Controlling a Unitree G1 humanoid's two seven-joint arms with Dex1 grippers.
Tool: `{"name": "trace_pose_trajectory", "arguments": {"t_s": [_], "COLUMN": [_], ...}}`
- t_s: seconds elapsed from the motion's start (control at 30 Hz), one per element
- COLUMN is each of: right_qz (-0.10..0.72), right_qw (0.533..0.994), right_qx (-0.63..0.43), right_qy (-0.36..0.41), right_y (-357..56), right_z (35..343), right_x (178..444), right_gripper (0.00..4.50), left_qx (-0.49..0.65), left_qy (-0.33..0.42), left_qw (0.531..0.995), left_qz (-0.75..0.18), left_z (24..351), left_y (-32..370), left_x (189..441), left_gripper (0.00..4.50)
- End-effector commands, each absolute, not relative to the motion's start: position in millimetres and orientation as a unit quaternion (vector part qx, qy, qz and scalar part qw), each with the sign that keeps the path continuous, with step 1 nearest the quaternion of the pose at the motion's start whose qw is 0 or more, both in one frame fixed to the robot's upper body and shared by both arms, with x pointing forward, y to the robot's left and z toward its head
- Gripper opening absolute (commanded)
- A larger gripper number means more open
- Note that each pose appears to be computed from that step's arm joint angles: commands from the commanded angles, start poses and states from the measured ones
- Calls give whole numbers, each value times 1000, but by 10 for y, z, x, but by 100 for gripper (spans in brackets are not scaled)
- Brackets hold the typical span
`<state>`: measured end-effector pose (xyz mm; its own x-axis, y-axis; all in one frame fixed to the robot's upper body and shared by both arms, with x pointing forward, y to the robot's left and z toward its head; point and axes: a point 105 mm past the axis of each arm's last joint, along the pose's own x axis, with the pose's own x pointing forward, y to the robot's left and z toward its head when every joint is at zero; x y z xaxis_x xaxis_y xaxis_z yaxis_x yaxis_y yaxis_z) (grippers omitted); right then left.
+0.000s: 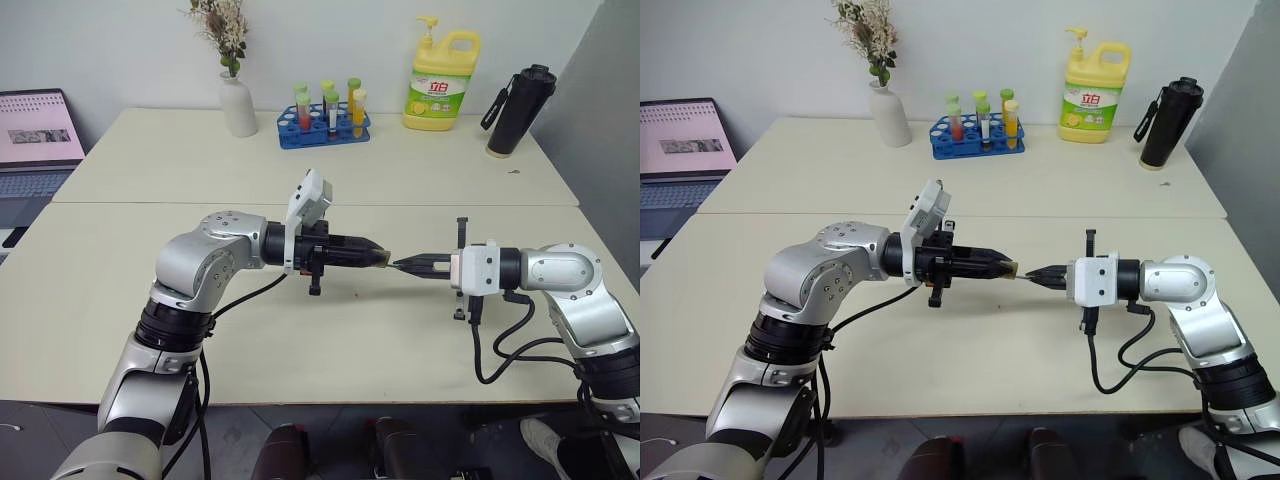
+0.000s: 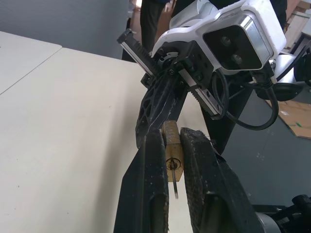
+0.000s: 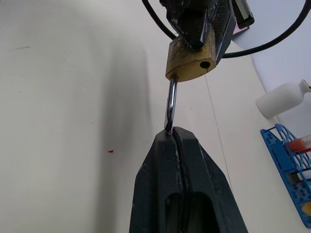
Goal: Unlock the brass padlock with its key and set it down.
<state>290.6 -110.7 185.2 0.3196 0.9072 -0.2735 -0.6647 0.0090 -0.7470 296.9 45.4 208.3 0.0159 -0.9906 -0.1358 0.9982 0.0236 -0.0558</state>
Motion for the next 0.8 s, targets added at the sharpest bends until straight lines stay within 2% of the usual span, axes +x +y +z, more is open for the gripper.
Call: {"name": "trace_pose_trajectory", "arguments": {"t_s": [0.03, 0.4, 0.8], "right_qz": [554, 580, 577], "right_qw": [695, 682, 681], "right_qx": [-423, -405, -417], "right_qy": [-177, -185, -169], "right_y": [-1090, -1000, -1062], "right_z": [1960, 1932, 1869], "right_x": [2886, 2766, 2777], "right_gripper": [0, 0, 0], "left_qx": [34, 34, 33], "left_qy": [55, 56, 55], "left_qw": [705, 705, 707], "left_qz": [-707, -706, -704], "left_z": [2150, 2138, 2132], "left_y": [444, 444, 443], "left_x": [2912, 2912, 2921], "left_gripper": [14, 14, 14]}}
